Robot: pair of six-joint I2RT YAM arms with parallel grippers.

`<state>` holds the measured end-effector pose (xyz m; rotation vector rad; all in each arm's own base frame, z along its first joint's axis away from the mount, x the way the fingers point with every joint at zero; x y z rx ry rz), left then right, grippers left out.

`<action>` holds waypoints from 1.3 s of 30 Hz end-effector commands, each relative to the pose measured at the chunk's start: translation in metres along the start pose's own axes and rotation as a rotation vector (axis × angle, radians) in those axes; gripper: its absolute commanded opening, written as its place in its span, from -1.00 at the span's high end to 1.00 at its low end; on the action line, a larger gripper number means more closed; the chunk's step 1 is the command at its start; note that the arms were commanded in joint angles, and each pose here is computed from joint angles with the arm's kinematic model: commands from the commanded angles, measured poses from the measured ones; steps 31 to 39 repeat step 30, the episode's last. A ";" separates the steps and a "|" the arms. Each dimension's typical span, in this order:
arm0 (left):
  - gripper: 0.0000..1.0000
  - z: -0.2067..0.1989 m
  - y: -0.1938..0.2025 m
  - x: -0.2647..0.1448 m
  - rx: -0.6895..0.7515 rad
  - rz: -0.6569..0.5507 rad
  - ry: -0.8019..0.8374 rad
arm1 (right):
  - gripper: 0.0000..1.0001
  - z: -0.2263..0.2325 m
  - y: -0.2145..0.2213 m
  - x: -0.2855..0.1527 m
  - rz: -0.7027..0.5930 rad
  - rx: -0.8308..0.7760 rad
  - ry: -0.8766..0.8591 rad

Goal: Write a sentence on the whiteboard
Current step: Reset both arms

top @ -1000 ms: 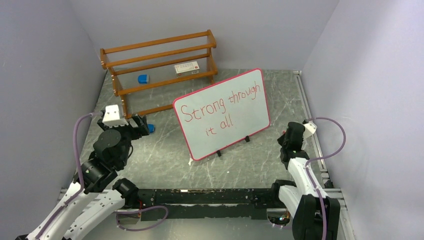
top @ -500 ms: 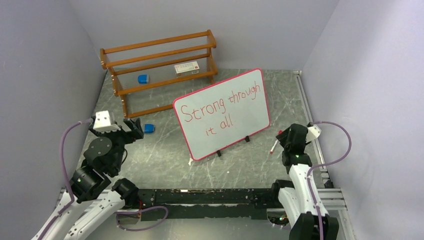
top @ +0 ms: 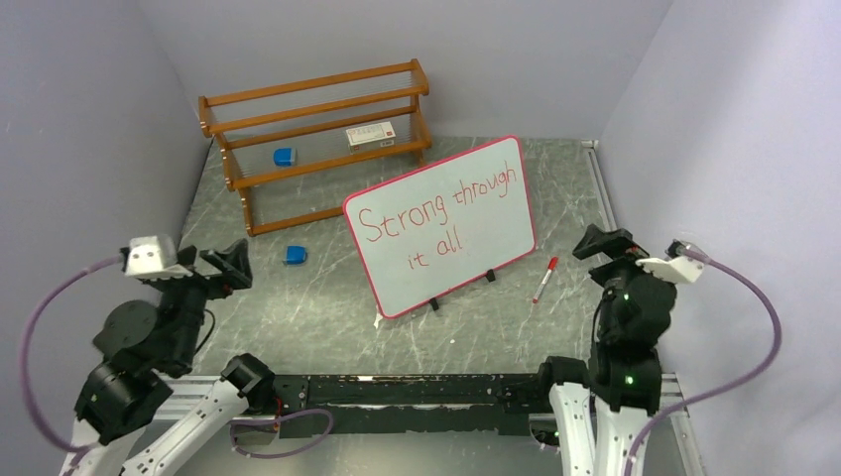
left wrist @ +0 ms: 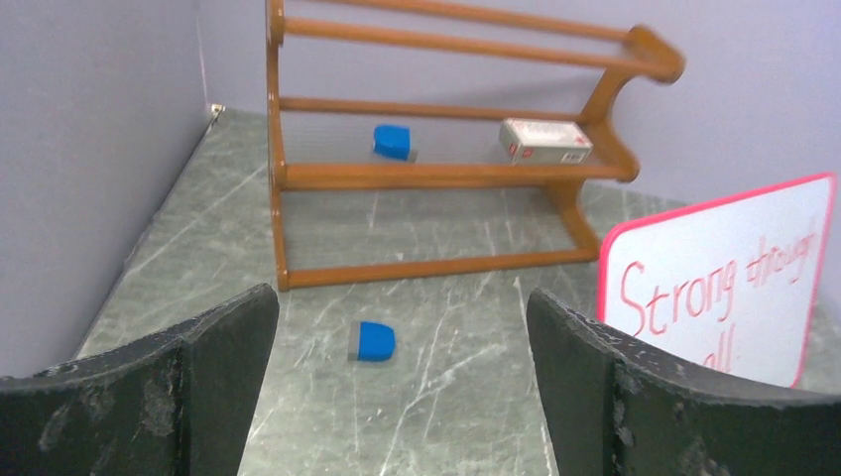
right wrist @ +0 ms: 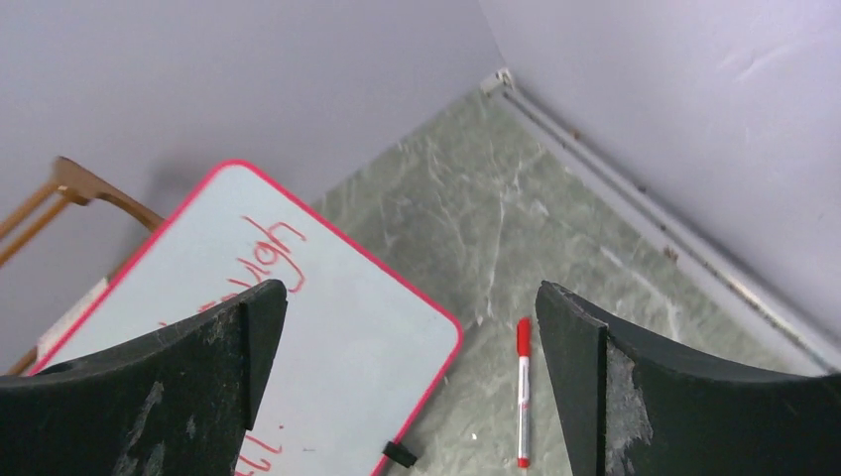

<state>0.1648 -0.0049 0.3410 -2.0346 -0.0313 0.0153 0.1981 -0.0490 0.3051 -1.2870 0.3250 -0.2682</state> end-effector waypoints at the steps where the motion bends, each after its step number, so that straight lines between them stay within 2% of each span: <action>1: -0.95 0.002 -0.025 -0.020 0.009 -0.041 0.046 | -1.00 -0.004 -0.022 -0.030 -0.042 -0.133 -0.026; 5: -0.95 0.012 -0.037 -0.031 -0.048 -0.100 0.038 | -1.00 -0.006 -0.041 -0.049 -0.129 -0.178 -0.047; 14: -0.95 0.034 -0.014 -0.036 -0.169 -0.164 0.011 | -1.00 -0.010 -0.023 -0.058 -0.204 -0.195 -0.098; 20: -0.95 0.035 -0.006 -0.030 -0.163 -0.136 -0.015 | -1.00 -0.011 -0.019 -0.059 -0.214 -0.196 -0.107; 39: -0.95 0.039 -0.011 -0.033 -0.195 -0.173 -0.024 | -1.00 -0.009 -0.026 -0.063 -0.245 -0.196 -0.119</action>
Point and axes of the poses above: each gripper's point midway between its finger pads, its own x axis out along the fingers, its own z axis along the line the jaws close on, y = z × x, the point moved 1 cm from there along -x, back along the fingers, and after that the axes turned 12 degrees about -x, right-handed, at the moved point
